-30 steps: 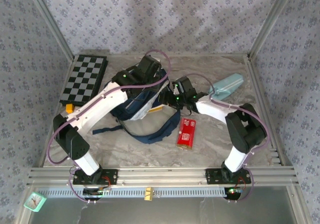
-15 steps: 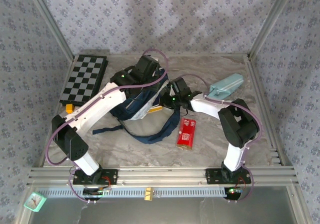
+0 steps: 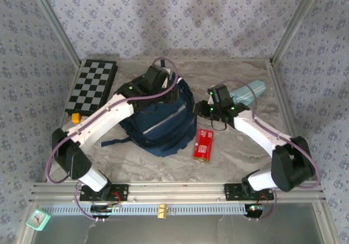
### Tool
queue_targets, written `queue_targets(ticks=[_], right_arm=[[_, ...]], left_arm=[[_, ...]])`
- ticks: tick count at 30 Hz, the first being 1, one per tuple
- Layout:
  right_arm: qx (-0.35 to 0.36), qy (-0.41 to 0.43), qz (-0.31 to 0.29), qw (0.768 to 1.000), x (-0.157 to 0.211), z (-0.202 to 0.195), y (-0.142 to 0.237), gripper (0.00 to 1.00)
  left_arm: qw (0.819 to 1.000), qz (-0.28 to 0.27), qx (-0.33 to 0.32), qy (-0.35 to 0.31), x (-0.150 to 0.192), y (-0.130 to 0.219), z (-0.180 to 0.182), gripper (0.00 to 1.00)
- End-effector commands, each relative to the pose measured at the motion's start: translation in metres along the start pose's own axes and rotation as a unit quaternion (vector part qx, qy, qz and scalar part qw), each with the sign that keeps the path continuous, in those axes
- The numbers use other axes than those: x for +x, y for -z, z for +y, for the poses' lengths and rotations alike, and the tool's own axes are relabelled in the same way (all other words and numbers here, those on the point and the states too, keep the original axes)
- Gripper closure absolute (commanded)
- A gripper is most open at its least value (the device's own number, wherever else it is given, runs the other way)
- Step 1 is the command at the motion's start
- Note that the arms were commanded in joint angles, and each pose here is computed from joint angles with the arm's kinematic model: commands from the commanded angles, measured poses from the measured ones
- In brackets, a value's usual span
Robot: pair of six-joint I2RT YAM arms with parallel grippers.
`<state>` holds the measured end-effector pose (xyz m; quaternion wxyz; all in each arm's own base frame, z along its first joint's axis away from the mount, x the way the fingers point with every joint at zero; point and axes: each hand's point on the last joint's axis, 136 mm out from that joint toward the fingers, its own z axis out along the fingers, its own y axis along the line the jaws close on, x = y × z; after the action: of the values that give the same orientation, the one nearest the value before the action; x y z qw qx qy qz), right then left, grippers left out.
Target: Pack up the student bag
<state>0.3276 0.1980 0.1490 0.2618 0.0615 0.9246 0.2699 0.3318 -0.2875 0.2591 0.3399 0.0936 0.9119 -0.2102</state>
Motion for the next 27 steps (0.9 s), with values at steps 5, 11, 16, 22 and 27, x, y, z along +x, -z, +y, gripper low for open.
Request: queue_targets(ticks=[5,11,16,22,27], right_arm=[[0.007,0.049,0.042,0.998,0.024,0.008,0.026,0.56],[-0.030,0.056,0.107,0.992,0.063,0.045,0.010,0.54],[-0.035,0.067,0.133,0.988,0.094,0.065,-0.014,0.53],[-0.011,0.061,0.157,0.986,0.114,0.050,-0.040,0.53],[0.016,0.062,0.167,0.984,0.120,0.031,-0.050,0.53]], left_arm=[[0.991,-0.050,0.035,0.123,0.008,0.054,0.050,0.55],[0.977,-0.033,-0.027,0.210,0.054,0.057,0.125,0.50],[0.952,-0.011,-0.054,0.301,0.095,0.048,0.177,0.49],[0.929,0.006,-0.073,0.364,0.126,0.031,0.219,0.48],[0.914,0.004,-0.090,0.397,0.133,0.016,0.254,0.49]])
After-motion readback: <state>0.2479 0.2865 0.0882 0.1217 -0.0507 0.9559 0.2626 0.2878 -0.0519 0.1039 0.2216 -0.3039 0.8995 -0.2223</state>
